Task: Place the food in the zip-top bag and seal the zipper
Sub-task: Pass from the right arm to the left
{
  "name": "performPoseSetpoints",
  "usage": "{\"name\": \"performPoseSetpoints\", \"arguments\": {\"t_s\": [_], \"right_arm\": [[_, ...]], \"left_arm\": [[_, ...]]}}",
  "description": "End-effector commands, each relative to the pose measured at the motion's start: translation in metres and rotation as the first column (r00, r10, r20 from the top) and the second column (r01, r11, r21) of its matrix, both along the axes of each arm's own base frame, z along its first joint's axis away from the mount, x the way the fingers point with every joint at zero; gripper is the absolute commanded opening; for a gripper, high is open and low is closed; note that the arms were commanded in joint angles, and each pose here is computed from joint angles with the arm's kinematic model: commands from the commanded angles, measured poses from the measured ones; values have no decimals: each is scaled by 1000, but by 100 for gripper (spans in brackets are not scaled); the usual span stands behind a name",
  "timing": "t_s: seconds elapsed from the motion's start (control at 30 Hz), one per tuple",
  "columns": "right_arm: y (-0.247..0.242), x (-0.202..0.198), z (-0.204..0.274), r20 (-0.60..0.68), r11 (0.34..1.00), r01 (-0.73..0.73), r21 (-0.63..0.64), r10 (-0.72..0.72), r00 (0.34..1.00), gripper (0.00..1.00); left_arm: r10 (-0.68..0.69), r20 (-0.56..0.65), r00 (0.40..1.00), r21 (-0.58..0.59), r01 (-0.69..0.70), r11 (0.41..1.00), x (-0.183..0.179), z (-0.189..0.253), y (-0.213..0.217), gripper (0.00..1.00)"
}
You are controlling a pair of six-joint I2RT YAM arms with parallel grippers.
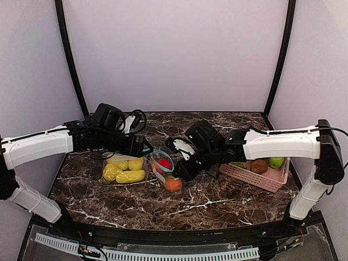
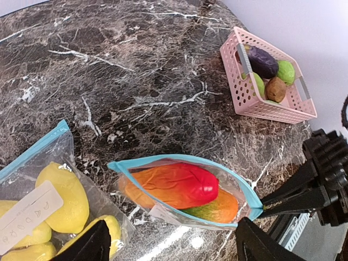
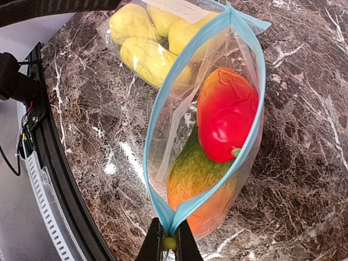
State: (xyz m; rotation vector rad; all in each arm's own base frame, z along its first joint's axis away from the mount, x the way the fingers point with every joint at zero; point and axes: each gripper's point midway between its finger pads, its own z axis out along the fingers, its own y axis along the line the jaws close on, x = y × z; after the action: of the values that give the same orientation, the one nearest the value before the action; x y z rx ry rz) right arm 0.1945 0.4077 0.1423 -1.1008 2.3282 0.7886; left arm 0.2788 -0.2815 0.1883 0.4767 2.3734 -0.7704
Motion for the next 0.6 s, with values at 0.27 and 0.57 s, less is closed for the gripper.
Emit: {"name": "performPoseSetpoints", "arguments": {"t_s": [0.27,0.57], "right_arm": [[8,-9,-1,-15,997,-61,57,61,998,0],[7,-9,-3,-43,991,-64,114,70,997,0]], "left_arm": [[-454,307,837,-75,497,865,-49,38,-36,69],[-612,268,744,-46,644,764,-66,6,-66,43]]}}
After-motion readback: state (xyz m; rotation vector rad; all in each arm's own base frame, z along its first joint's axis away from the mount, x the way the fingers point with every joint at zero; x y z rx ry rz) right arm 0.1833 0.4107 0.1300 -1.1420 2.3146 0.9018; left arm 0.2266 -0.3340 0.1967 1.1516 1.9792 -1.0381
